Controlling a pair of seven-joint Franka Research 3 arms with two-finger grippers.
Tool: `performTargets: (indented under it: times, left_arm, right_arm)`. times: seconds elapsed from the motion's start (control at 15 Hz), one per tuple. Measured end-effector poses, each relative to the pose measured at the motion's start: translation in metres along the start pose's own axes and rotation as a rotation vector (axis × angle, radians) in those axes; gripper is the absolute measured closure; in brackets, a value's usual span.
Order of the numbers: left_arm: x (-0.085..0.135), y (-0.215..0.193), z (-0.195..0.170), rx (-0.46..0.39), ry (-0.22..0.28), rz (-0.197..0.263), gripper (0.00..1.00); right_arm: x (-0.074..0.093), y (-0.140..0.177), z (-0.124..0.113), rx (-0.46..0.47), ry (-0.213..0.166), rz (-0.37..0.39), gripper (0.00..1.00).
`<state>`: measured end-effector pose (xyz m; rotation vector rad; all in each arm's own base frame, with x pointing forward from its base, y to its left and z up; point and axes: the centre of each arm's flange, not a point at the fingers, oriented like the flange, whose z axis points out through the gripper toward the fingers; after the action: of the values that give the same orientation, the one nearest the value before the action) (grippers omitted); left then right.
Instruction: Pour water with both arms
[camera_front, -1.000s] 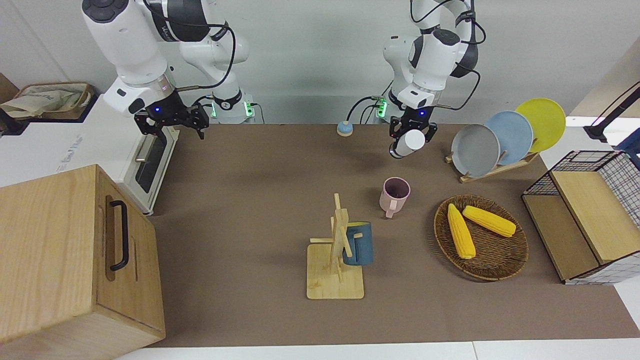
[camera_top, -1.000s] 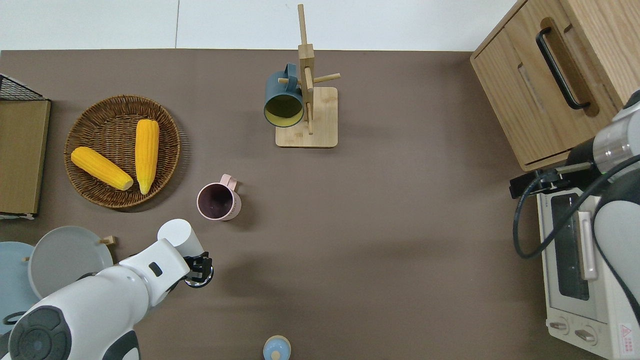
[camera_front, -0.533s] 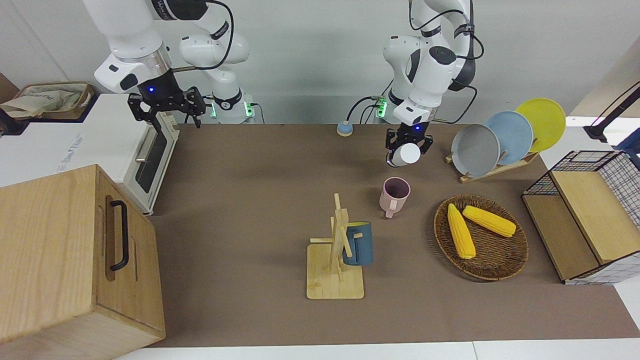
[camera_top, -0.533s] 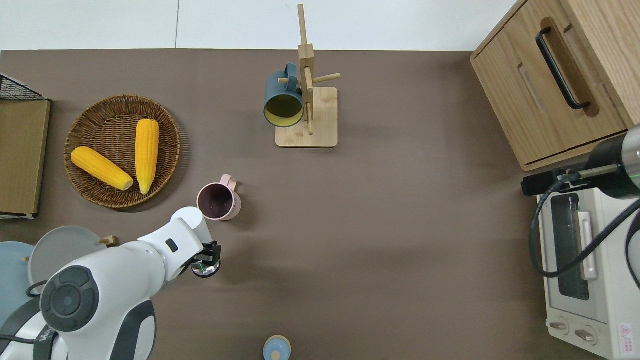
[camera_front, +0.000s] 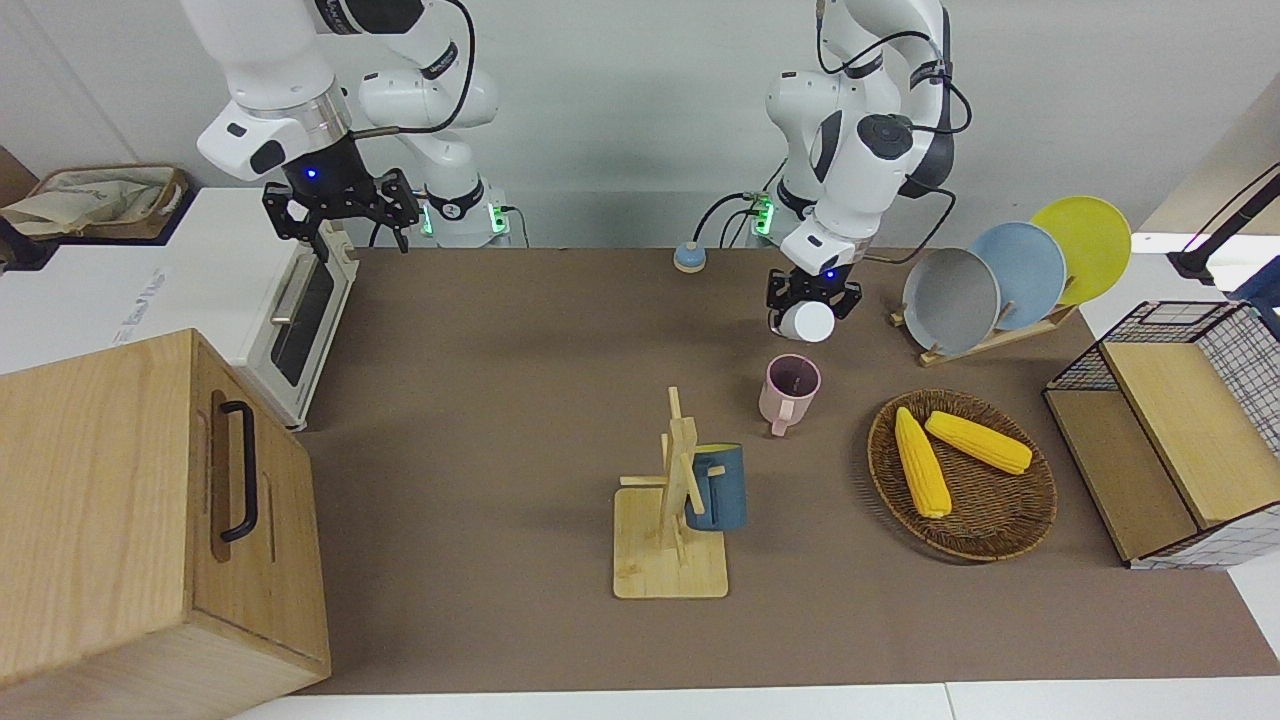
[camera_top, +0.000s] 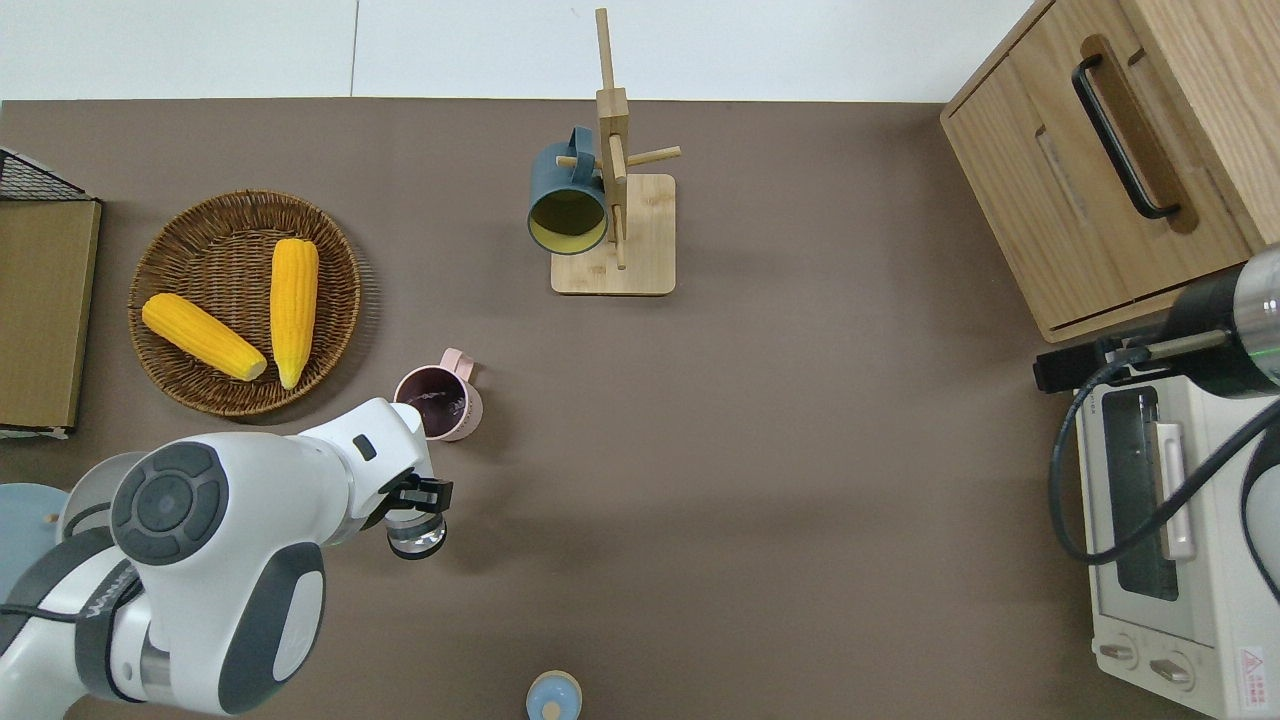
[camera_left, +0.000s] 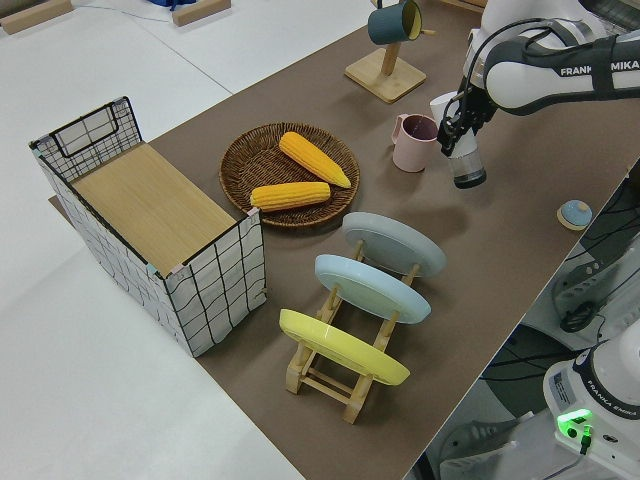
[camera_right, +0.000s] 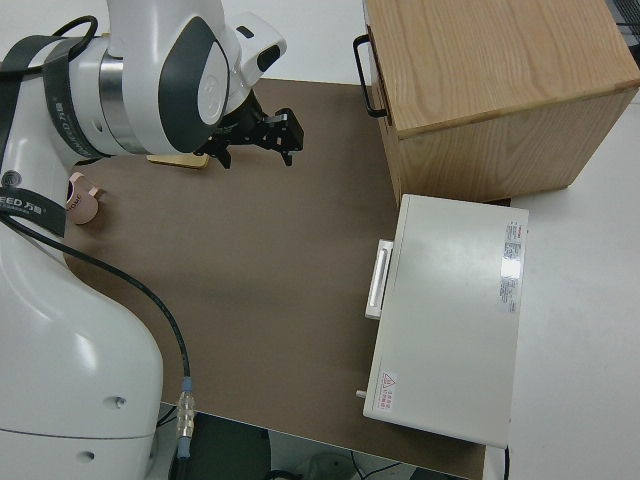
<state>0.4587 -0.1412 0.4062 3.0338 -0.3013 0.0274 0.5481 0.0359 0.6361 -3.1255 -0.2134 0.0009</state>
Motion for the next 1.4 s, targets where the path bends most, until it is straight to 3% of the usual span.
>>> performTargets:
  times: [0.13, 0.4, 1.4]
  left_arm:
    - [0.0077, 0.0023, -0.0028, -0.003, -0.051, 0.003, 0.37]
    - [0.0098, 0.0024, 0.0024, -0.003, -0.086, 0.002, 0.37]
    - [0.0096, 0.0035, -0.0018, -0.003, -0.108, -0.01, 0.37]
  right_arm:
    - [0.0, 0.0, 0.0, 0.0, 0.0, 0.0, 0.01]
    - [0.0, 0.0, 0.0, 0.0, 0.0, 0.0, 0.01]
    - [0.0, 0.0, -0.0001, 0.0, 0.0, 0.0, 0.01]
